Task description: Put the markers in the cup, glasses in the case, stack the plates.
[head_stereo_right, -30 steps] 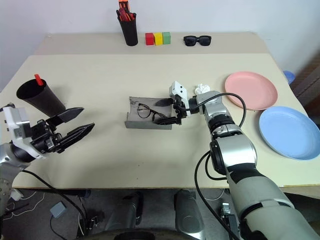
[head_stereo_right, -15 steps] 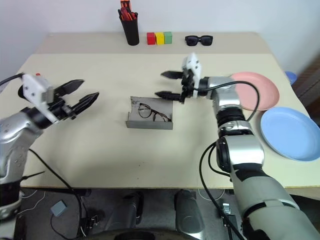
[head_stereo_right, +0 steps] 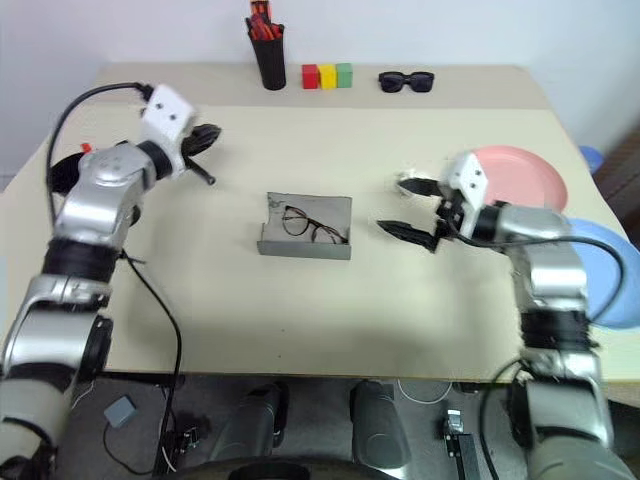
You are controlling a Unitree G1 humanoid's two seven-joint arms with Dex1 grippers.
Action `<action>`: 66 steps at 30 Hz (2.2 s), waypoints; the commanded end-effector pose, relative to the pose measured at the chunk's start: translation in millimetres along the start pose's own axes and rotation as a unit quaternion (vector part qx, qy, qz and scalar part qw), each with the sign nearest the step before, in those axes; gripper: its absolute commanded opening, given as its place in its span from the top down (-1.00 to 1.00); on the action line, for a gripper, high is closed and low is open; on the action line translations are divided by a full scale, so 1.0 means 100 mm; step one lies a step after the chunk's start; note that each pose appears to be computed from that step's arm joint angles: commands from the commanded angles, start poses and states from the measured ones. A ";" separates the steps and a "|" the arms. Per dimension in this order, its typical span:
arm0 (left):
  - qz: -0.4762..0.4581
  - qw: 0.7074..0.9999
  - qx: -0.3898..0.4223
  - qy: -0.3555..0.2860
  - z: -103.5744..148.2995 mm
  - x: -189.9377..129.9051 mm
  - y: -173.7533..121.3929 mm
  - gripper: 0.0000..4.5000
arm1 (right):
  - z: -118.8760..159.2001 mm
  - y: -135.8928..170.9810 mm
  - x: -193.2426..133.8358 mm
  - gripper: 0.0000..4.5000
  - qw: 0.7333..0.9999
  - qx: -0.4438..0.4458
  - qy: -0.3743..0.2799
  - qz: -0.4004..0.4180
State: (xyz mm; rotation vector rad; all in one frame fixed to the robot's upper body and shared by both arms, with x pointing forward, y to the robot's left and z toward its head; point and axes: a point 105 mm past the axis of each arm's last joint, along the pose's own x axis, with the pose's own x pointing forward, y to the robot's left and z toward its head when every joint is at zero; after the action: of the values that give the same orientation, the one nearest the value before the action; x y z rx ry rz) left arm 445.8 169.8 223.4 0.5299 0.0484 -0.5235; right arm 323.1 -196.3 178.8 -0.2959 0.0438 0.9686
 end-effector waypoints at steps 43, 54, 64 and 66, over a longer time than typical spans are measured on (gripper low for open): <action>-0.330 0.934 0.103 0.092 -0.24 0.23 -0.86 0.98 | -0.23 0.50 -0.54 -1.00 0.998 -0.051 -0.020 0.010; -0.397 0.911 0.110 -0.004 -0.05 -0.18 -0.91 0.98 | -0.28 0.45 -0.47 -1.00 0.999 -0.037 -0.016 -0.005; -0.416 0.903 0.104 0.020 -0.19 -0.40 -1.27 0.98 | -0.46 0.43 -0.47 -1.00 1.000 -0.002 0.013 -0.014; -0.422 0.900 0.106 0.034 -0.29 -0.43 -1.33 0.98 | -0.47 0.43 -0.49 -1.00 1.000 0.001 0.015 -0.015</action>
State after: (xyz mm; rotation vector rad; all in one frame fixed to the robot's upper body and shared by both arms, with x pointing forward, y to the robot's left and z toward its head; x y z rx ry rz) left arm 348.1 105.6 143.7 0.6986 0.2902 -1.3768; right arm 264.6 -222.6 126.6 -0.2929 0.0809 0.9393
